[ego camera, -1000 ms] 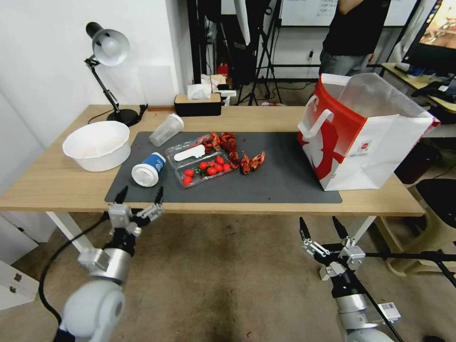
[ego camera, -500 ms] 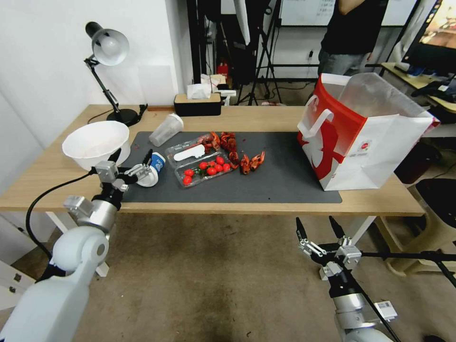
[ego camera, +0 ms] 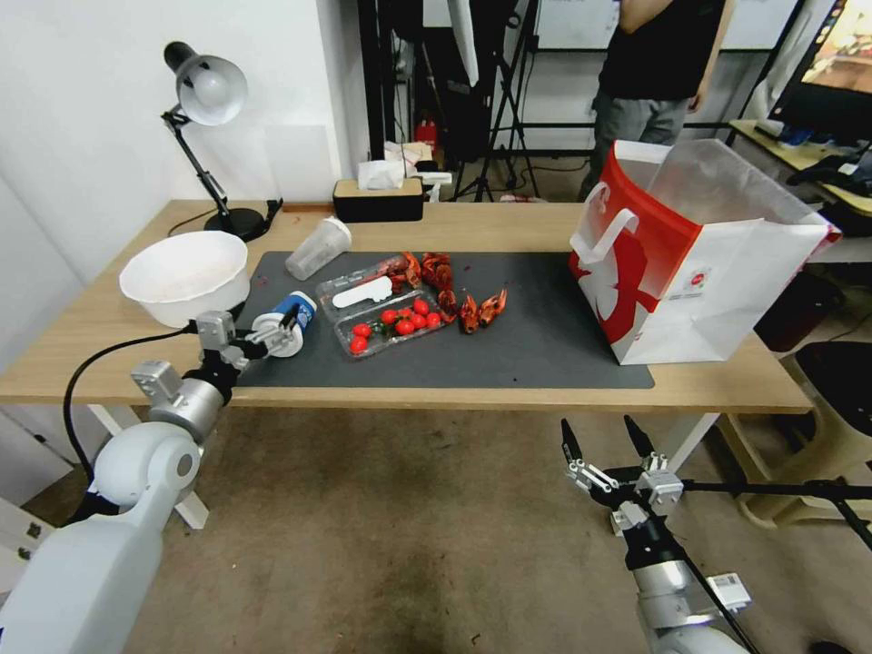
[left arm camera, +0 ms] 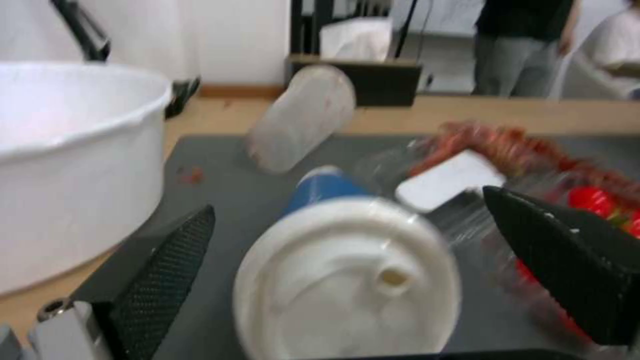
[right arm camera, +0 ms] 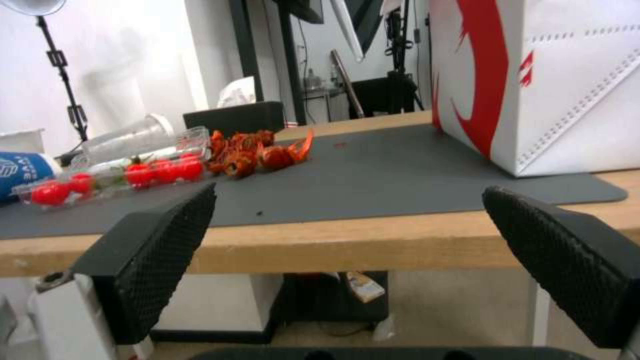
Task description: Pick up the trash from the table and place it into the takeout bag.
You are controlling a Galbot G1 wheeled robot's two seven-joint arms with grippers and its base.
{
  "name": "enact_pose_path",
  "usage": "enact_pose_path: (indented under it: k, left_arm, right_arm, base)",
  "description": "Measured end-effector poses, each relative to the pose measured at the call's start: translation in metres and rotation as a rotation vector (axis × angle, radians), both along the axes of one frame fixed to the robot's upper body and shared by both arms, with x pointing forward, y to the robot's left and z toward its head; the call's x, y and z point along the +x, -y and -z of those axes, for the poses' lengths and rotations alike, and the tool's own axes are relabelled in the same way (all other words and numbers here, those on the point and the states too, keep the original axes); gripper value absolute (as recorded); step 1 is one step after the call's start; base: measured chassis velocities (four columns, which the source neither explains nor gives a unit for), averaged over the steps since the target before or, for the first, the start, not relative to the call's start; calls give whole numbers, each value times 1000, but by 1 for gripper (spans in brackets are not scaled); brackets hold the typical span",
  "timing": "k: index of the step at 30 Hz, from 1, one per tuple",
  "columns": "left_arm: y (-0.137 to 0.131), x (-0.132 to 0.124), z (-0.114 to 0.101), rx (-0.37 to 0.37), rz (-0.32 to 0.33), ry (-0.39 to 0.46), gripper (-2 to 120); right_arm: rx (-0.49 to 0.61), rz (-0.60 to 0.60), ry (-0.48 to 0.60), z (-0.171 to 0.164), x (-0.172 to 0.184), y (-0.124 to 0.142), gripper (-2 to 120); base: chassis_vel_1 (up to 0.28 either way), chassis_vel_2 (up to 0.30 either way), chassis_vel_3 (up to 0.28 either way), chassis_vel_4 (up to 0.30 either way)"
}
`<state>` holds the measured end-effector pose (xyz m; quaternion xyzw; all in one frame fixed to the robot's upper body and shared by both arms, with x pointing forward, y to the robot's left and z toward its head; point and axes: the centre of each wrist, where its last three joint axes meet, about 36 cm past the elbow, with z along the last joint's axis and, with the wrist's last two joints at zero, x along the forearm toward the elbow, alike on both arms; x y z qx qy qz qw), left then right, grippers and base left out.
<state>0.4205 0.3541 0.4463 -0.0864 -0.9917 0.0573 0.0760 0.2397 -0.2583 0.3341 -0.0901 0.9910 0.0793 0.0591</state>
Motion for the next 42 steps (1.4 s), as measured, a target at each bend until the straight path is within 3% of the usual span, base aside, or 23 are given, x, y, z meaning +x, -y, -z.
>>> enact_pose_path:
  k: [5, 10, 28, 31, 32, 40, 42]
  left_arm:
    - [-1, 4, -6, 27, -37, -70, 100]
    - [-3, 5, -7, -14, -26, -111, 100]
    - [0, 11, 1, -71, -1, -121, 100]
    - [0, 11, 1, -77, 0, -125, 93]
    - [0, 10, 2, -84, -3, -130, 85]
    - [-1, 8, 4, -123, -7, -143, 70]
    - [0, 6, 3, -156, 19, -112, 63]
  right_arm:
    - [0, -4, -5, 3, 0, -3, 100]
    - [-3, -2, -6, 3, 0, -2, 100]
    - [-20, 0, -14, 2, 3, -1, 100]
    - [-19, -1, -15, 2, 3, -2, 100]
    - [-17, -4, -16, 2, 3, -4, 100]
    - [-15, -10, -19, 3, 3, -7, 100]
    - [-16, -10, -19, 3, 3, -7, 100]
  base:
    - [0, 0, 0, 0]
    - [0, 0, 0, 0]
    - [0, 0, 0, 0]
    - [0, 0, 0, 0]
    - [0, 0, 0, 0]
    - [0, 0, 0, 0]
    - [0, 0, 0, 0]
